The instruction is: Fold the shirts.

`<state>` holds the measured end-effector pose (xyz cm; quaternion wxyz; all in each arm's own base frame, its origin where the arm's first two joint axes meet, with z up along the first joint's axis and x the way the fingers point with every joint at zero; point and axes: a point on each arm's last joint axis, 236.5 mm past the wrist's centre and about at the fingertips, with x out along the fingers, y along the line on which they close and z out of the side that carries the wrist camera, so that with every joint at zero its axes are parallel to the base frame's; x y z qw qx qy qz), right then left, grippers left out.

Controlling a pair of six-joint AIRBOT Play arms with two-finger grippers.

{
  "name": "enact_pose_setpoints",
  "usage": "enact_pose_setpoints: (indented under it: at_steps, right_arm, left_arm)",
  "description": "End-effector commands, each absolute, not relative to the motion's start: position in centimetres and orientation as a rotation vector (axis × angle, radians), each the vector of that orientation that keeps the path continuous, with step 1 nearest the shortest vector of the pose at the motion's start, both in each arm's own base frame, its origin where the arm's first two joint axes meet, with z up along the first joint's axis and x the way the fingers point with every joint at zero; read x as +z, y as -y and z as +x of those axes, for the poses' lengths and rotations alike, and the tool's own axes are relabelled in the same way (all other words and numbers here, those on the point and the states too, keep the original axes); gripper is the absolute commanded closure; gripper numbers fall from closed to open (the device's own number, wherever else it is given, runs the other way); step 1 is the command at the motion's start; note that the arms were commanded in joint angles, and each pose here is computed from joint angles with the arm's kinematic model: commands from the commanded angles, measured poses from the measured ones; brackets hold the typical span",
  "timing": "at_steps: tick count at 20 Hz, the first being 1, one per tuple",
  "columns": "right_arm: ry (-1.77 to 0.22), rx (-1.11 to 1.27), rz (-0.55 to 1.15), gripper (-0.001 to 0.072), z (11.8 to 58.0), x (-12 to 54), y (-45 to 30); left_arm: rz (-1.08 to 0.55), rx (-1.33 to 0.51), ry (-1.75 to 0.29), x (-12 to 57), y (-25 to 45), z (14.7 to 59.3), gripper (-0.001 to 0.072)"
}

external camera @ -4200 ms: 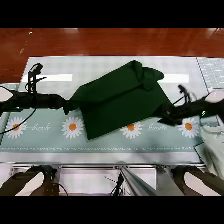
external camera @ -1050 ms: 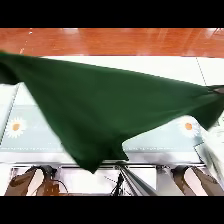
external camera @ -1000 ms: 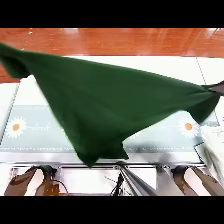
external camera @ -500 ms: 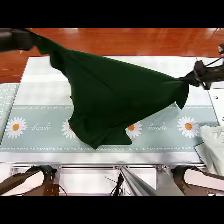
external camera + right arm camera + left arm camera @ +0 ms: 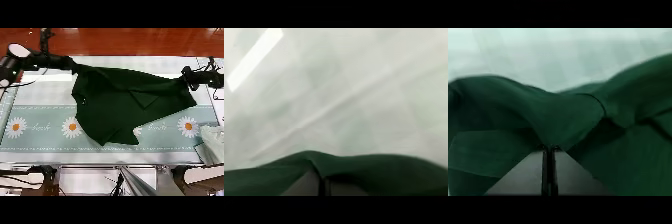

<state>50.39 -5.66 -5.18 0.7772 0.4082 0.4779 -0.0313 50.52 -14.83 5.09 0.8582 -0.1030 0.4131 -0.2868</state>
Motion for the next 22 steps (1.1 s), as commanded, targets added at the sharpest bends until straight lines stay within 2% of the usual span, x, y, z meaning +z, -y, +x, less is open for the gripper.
enact_pose_setpoints:
  at_steps: [1, 2, 3, 4, 5, 6, 7, 8, 9, 10, 12, 14, 17, 18, 19, 21, 22]
  right_arm:
    - [-1.079, -0.058, 0.884, 0.0691, 49.9, -7.0, 5.4]
    - [-1.074, -0.036, 0.881, 0.0690, 49.8, -6.1, 5.4]
    - [-1.063, 0.006, 0.860, 0.0688, 49.8, -4.7, 5.4]
    - [-1.053, 0.054, 0.826, 0.0627, 49.7, -2.8, 5.7]
    - [-1.045, 0.109, 0.781, 0.0535, 49.3, -0.3, 6.2]
    - [-1.037, 0.152, 0.742, 0.0456, 48.7, 2.1, 6.8]
    - [-1.031, 0.179, 0.712, 0.0359, 47.8, 4.8, 7.6]
    - [-1.024, 0.191, 0.681, 0.0314, 46.8, 7.2, 8.6]
    - [-1.023, 0.175, 0.636, 0.0314, 45.5, 9.2, 10.0]
    - [-1.010, 0.125, 0.592, 0.0314, 44.5, 10.5, 11.9]
    - [-1.034, -0.006, 0.511, 0.0313, 41.3, 11.5, 16.0]
    - [-1.147, -0.149, 0.454, 0.0313, 36.8, 10.4, 20.1]
    - [-1.154, -0.304, 0.511, 0.0311, 33.4, 9.8, 24.9]
    - [-1.114, -0.304, 0.559, 0.0311, 33.4, 9.9, 25.5]
    - [-1.084, -0.297, 0.596, 0.0294, 33.4, 9.8, 25.8]
    - [-1.065, -0.306, 0.635, 0.0215, 33.2, 9.1, 26.3]
    - [-1.075, -0.310, 0.638, 0.0215, 33.0, 8.3, 26.4]
  left_arm:
    - [-0.245, -0.660, -1.002, 1.3, 16.8, 48.7, 0.0680]
    - [-0.268, -0.664, -1.036, 1.1, 16.8, 48.1, 0.0648]
    - [-0.276, -0.678, -1.060, 1.3, 16.5, 47.5, 0.0555]
    - [-0.285, -0.702, -1.090, 1.9, 16.0, 46.8, 0.0431]
    - [-0.315, -0.712, -1.126, 2.8, 15.3, 46.2, 0.0344]
    - [-0.356, -0.707, -1.163, 3.9, 14.4, 45.7, 0.0294]
    - [-0.406, -0.694, -1.207, 5.0, 13.3, 45.0, 0.0294]
    - [-0.463, -0.680, -1.271, 6.1, 12.0, 43.8, 0.0297]
    - [-0.508, -0.658, -1.332, 6.8, 10.7, 42.7, 0.0342]
    - [-0.530, -0.636, -1.374, 7.2, 9.3, 41.5, 0.0351]
    - [-0.533, -0.589, -1.442, 7.7, 7.1, 39.2, 0.0351]
    - [-0.497, -0.559, -1.476, 7.6, 6.5, 36.7, 0.0346]
    - [-0.528, -0.496, -1.522, 4.3, 7.5, 32.3, 0.0310]
    - [-0.557, -0.479, -1.547, 2.5, 8.4, 30.3, 0.0185]
    - [-0.597, -0.482, -1.577, 0.7, 9.8, 28.0, -0.0012]
    - [-0.665, -0.507, -1.623, -2.2, 12.8, 24.0, -0.0013]
    - [-0.688, -0.511, -1.634, -3.7, 14.1, 22.7, -0.0013]
